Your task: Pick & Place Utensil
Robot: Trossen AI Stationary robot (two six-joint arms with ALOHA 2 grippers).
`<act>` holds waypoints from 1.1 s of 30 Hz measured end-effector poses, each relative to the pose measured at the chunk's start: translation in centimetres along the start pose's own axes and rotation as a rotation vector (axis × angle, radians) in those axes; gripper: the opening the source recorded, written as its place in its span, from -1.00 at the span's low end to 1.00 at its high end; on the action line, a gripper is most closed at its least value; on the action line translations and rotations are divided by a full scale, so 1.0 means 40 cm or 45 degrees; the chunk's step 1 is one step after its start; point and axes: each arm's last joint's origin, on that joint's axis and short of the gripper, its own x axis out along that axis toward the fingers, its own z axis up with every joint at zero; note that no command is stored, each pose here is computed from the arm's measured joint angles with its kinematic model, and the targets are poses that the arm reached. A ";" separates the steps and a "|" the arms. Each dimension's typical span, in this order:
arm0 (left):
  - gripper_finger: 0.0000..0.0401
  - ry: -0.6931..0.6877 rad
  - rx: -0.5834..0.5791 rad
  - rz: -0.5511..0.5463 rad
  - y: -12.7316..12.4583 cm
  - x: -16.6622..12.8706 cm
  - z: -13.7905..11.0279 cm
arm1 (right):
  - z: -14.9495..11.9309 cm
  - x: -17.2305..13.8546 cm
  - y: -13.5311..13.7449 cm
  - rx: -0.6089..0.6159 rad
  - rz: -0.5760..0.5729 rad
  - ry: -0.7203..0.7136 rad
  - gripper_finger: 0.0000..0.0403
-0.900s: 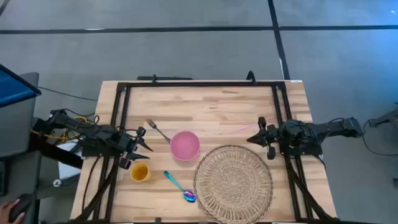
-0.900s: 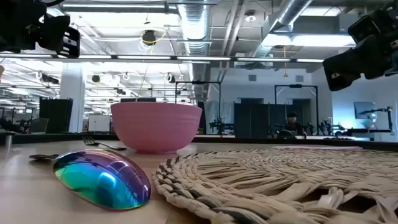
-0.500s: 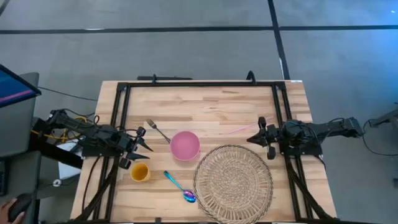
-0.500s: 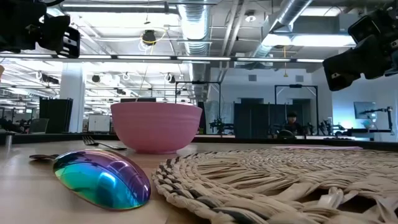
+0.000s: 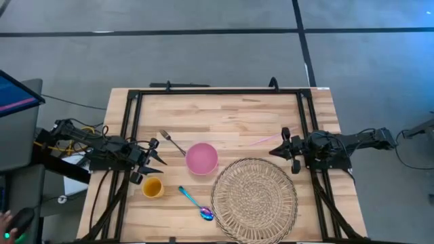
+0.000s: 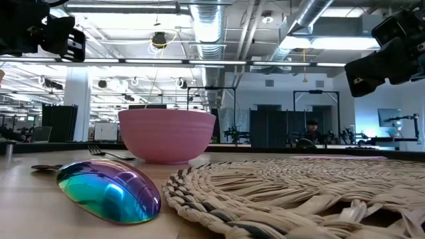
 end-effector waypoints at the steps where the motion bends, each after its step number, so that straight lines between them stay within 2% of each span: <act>1: -0.25 0.001 0.000 0.000 0.000 0.000 0.000 | 0.000 0.000 0.000 0.000 0.000 -0.001 -1.00; 33: -0.25 0.000 0.000 0.000 0.000 0.000 0.000 | 0.000 0.000 0.000 0.000 0.000 0.000 -1.00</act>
